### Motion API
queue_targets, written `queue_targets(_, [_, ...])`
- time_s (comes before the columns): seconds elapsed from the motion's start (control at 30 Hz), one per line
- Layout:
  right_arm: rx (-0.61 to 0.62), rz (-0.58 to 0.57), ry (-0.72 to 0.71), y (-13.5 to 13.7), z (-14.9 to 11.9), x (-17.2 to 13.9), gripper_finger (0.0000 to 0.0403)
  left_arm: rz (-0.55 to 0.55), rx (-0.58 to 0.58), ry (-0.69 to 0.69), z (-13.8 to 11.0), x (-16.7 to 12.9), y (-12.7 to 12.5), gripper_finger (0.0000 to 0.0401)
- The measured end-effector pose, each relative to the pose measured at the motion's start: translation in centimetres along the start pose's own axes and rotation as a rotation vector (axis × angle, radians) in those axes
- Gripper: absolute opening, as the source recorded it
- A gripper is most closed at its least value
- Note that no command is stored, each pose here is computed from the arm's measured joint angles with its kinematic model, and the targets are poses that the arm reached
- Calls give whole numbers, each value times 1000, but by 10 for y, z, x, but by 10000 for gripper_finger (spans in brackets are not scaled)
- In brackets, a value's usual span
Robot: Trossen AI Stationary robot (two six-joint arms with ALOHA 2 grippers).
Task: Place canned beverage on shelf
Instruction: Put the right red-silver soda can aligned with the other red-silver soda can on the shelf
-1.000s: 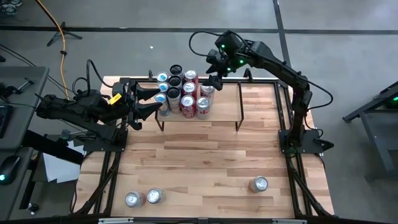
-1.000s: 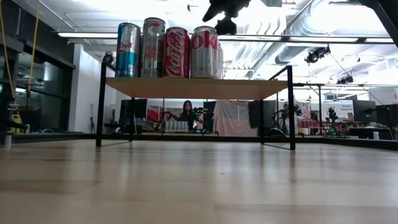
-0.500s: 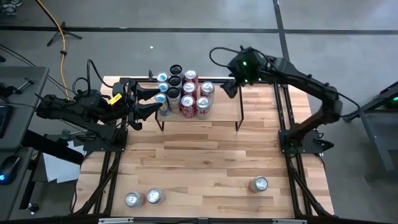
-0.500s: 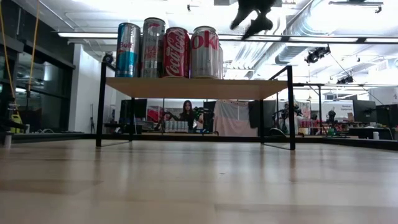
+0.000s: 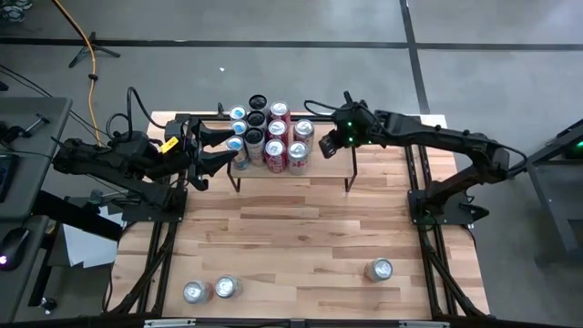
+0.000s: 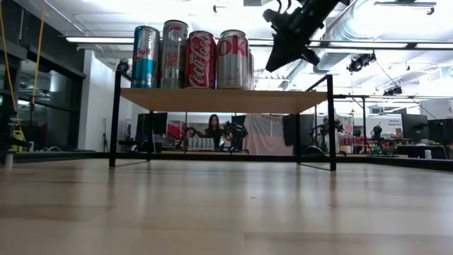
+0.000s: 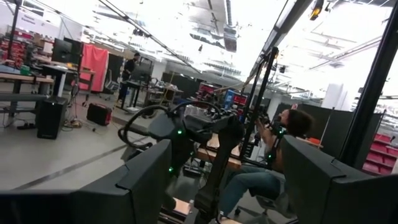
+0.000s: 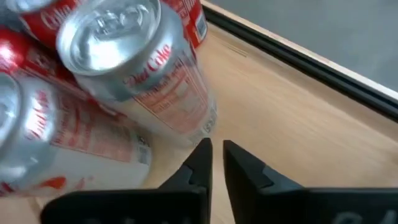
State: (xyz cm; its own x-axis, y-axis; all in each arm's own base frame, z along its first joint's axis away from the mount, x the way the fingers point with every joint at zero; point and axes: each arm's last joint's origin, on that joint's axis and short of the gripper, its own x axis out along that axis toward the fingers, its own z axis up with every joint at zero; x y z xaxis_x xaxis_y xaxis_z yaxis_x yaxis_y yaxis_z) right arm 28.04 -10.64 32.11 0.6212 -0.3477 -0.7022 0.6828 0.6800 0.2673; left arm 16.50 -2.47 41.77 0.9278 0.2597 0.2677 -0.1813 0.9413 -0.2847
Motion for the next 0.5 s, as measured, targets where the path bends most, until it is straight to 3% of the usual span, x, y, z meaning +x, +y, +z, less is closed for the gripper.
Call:
queue_targets(0.1, [30,3,-17,2,-2,3,27,5,0,-1,0,0,0,241])
queue_targets(0.2, [37,27,-17,6,-3,6,6,5,4,1,0,0,0,241])
queue_targets(0.37, [44,5,-48,11,-3,10,5,-10,117,77,-9,2,0,237])
queue_targets(0.5, [37,-35,-75,9,-1,11,3,-1,126,136,-17,3,0,191])
